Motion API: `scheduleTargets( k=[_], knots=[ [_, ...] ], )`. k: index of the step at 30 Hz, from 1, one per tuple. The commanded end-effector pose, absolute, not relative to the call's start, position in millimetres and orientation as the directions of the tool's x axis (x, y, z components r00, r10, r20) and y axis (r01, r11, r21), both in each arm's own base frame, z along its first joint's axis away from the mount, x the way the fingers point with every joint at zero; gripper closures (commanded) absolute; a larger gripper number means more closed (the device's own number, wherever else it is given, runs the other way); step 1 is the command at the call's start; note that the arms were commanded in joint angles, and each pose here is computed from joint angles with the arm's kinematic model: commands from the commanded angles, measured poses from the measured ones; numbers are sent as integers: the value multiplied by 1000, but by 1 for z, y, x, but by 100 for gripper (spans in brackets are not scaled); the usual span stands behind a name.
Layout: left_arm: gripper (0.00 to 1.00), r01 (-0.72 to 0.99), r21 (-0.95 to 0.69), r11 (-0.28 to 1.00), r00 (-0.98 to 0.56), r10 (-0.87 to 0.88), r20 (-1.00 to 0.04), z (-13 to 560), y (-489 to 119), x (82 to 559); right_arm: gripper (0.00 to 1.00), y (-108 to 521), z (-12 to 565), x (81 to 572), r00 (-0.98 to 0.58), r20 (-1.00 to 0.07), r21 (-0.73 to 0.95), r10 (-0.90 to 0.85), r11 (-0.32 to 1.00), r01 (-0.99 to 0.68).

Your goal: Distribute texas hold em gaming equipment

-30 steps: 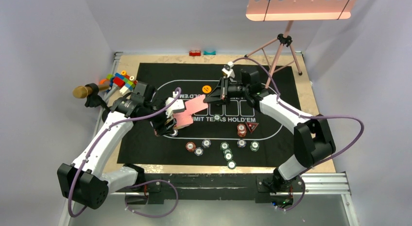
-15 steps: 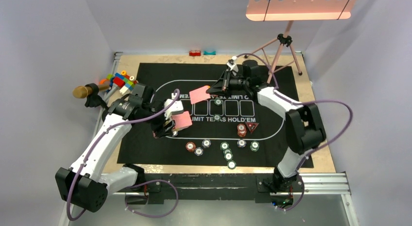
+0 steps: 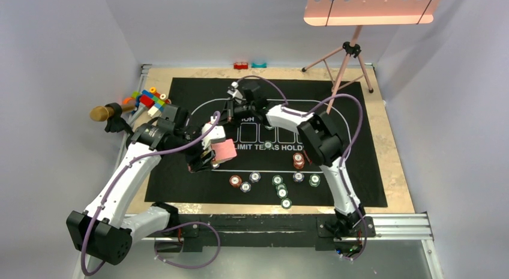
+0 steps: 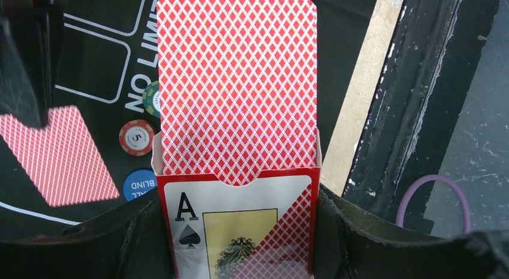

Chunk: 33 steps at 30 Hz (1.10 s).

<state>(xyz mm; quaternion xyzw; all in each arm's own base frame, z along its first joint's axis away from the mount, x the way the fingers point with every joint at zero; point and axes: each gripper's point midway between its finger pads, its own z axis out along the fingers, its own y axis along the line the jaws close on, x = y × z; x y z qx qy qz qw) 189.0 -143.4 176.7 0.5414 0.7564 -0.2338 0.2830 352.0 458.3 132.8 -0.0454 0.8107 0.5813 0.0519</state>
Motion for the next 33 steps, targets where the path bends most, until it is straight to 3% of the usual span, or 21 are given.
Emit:
scheduleTargets(
  k=[1, 11, 17, 19, 24, 27, 33],
  knots=[
    [100, 957, -3, 292, -198, 641, -742, 203, -151, 195, 100, 487, 141, 368, -985, -174, 942, -1, 290, -167],
    [100, 955, -4, 297, -200, 634, -747, 208, -152, 195, 100, 523, 102, 377, -979, -201, 922, 42, 344, -175],
    [100, 954, 4, 300, -198, 641, -742, 206, -150, 194, 54, 525, 94, 379, -977, -211, 901, 32, 395, -182],
    [100, 954, 3, 300, -201, 645, -738, 203, -149, 193, 45, 519, 98, 379, -972, -235, 881, 25, 428, -202],
    [100, 953, 4, 301, -201, 644, -739, 202, -149, 193, 37, 490, 126, 391, -954, -297, 850, 48, 468, -241],
    [100, 953, 9, 303, -198, 643, -740, 203, -149, 193, 24, 462, 153, 398, -936, -344, 830, 77, 491, -265],
    [100, 952, 19, 305, -193, 647, -737, 201, -148, 196, 13, 407, 211, 390, -906, -402, 845, 133, 435, -311]
  ],
)
